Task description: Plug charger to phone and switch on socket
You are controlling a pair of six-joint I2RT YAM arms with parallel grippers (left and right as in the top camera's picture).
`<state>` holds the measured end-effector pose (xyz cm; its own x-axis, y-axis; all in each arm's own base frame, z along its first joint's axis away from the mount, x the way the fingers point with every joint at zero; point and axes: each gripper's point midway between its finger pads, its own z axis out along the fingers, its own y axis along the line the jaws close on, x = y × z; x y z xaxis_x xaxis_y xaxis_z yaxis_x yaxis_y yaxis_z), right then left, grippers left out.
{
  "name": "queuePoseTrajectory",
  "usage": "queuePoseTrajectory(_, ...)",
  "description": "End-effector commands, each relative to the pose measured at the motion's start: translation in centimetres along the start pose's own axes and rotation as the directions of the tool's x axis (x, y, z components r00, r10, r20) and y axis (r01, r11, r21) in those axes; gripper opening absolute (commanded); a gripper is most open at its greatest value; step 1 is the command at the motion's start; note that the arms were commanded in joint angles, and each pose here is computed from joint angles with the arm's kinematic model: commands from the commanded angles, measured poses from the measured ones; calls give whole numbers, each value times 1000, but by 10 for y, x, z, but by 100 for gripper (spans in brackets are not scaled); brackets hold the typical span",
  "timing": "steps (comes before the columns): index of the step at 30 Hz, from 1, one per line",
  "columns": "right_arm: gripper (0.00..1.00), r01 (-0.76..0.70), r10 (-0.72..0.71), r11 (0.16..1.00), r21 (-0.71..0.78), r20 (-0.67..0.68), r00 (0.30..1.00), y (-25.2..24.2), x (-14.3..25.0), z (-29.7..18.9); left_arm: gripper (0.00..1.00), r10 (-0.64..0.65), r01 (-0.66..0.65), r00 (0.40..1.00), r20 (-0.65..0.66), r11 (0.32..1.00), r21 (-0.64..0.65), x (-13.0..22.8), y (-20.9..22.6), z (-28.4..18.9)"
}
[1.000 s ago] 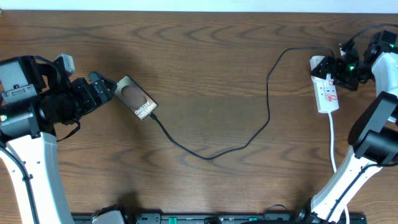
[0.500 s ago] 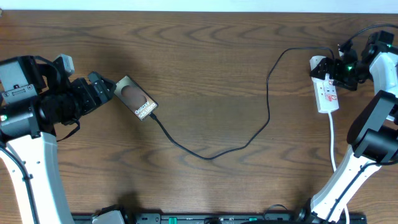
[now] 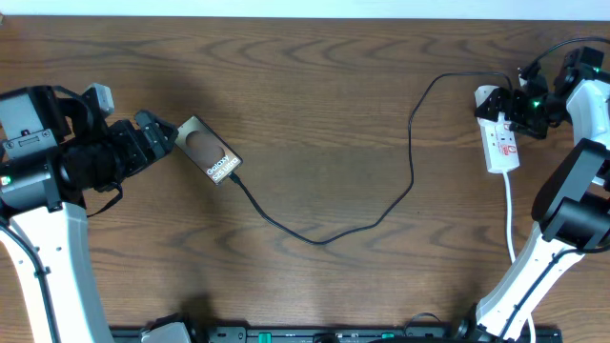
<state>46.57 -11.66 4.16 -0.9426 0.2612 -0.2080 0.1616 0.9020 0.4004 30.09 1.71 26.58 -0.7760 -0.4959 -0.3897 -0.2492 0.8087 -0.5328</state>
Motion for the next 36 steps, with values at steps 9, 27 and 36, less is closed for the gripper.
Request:
queuePoseTrajectory(9, 99, 0, -7, 987, -161, -46, 999, 41, 9, 20, 92, 24, -24, 1000, 1, 1000, -10, -1, 1, -1)
queuePoseTrajectory(27, 99, -12, 1, 985, -174, -63, 998, 43, 14, 23, 92, 21, -21, 1000, -5, 1000, -11, 0, 1, -1)
queuePoseTrajectory(36, 99, -34, 16, 982, -183, -101, 995, 45, 31, 40, 92, 20, -20, 1000, -5, 1000, -11, 0, 1, -1)
